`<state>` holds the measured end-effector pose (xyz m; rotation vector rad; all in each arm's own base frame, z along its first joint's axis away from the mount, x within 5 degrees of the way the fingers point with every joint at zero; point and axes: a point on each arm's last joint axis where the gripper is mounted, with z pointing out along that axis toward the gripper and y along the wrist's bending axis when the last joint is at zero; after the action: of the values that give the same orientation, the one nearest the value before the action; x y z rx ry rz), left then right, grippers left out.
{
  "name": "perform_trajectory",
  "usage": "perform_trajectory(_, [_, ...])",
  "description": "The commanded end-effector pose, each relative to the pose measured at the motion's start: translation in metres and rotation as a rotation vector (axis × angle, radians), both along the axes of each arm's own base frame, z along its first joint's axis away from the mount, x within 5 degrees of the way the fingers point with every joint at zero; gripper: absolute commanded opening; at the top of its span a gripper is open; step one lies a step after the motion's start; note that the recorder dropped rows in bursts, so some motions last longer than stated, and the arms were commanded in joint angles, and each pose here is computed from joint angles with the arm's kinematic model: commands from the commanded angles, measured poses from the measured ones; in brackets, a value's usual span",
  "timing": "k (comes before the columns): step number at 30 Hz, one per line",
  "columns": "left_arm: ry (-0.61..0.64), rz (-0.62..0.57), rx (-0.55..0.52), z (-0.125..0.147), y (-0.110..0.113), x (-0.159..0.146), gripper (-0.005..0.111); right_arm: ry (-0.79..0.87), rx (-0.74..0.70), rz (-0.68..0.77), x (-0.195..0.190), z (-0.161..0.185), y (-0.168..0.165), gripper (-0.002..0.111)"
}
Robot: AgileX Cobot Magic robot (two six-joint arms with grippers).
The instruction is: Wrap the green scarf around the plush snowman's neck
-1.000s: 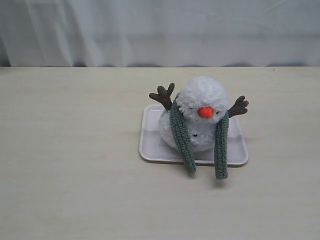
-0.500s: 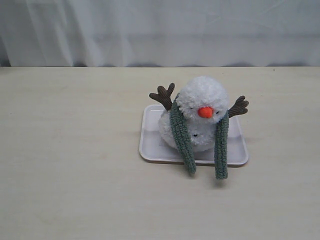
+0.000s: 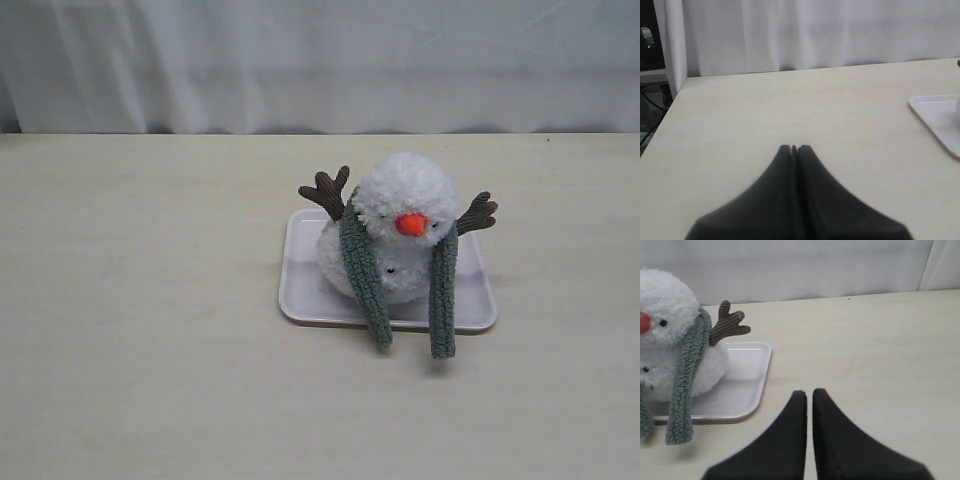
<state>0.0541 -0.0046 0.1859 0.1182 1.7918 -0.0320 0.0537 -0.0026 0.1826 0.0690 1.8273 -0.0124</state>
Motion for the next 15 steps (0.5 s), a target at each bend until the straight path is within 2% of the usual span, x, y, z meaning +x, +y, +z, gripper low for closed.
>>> perform_trajectory(1, [-0.007, -0.006, -0.006, -0.0003, -0.0004, 0.0000, 0.000, 0.000, -0.003, -0.001, -0.0003, -0.0005, -0.0001, 0.004])
perform_trajectory(9, [-0.007, -0.006, -0.006, -0.0003, -0.0004, 0.0000, 0.000, 0.000, -0.003, -0.001, -0.0003, -0.0005, -0.0001, 0.004])
perform_trajectory(15, [-0.007, -0.006, -0.006, -0.0003, -0.0004, 0.0000, 0.000, -0.003, -0.003, 0.063, -0.0002, -0.0003, 0.0033, 0.004])
